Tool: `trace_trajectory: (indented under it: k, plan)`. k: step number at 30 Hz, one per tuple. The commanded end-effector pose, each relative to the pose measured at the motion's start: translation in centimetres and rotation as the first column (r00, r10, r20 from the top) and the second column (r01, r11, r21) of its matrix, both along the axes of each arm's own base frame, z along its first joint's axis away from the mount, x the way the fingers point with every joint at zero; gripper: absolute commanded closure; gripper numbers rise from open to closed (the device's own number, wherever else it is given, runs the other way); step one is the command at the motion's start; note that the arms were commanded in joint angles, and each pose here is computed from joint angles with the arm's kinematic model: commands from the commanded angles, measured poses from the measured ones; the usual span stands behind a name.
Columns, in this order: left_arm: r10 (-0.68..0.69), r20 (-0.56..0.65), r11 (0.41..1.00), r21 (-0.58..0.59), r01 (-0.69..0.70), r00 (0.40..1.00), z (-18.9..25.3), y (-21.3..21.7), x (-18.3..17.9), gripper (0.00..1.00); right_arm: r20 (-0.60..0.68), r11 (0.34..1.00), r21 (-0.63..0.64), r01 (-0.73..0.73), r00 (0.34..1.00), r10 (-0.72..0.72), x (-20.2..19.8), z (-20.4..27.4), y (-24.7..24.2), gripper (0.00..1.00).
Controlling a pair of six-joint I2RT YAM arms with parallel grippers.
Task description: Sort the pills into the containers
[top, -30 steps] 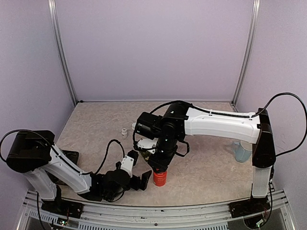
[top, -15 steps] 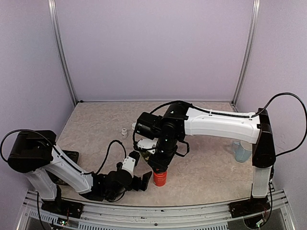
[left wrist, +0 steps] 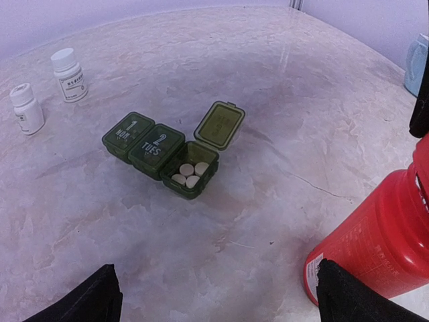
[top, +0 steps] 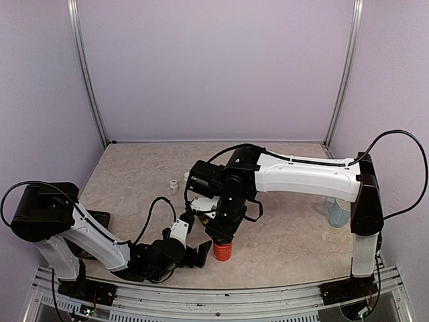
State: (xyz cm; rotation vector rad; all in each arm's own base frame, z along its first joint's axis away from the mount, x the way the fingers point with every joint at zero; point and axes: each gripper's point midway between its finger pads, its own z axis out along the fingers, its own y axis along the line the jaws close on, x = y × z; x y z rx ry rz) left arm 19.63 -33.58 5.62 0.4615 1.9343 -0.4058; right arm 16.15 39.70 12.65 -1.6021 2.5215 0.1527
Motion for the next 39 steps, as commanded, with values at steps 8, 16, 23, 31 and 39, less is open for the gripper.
trace_trajectory:
  k: [8,16,23,31,39]
  plan:
    - [0.020,0.005,1.000,-0.013,-0.020,1.000,0.3,-0.5,0.5,0.01,-0.018,0.999,-0.038,-0.021,1.000,0.020,-0.6,-1.6,0.2,0.46]
    - [0.059,-0.001,0.998,-0.014,-0.059,0.998,0.3,0.1,0.9,0.01,-0.007,0.999,-0.036,-0.017,1.000,0.017,-0.3,-1.5,0.6,0.41]
    - [0.057,-0.002,0.998,-0.013,-0.057,0.998,0.2,0.1,0.9,0.01,0.003,1.000,-0.017,-0.015,1.000,0.015,-0.2,-0.6,0.7,0.32]
    - [0.054,-0.003,0.998,-0.013,-0.054,0.999,0.1,0.1,0.8,0.01,0.045,0.999,0.038,-0.025,0.999,0.023,0.2,1.9,1.0,0.21]
    - [0.070,-0.001,0.997,-0.023,-0.070,0.998,0.3,0.8,1.0,0.01,0.107,0.972,0.229,-0.055,0.994,0.031,-0.4,4.9,0.8,0.13]
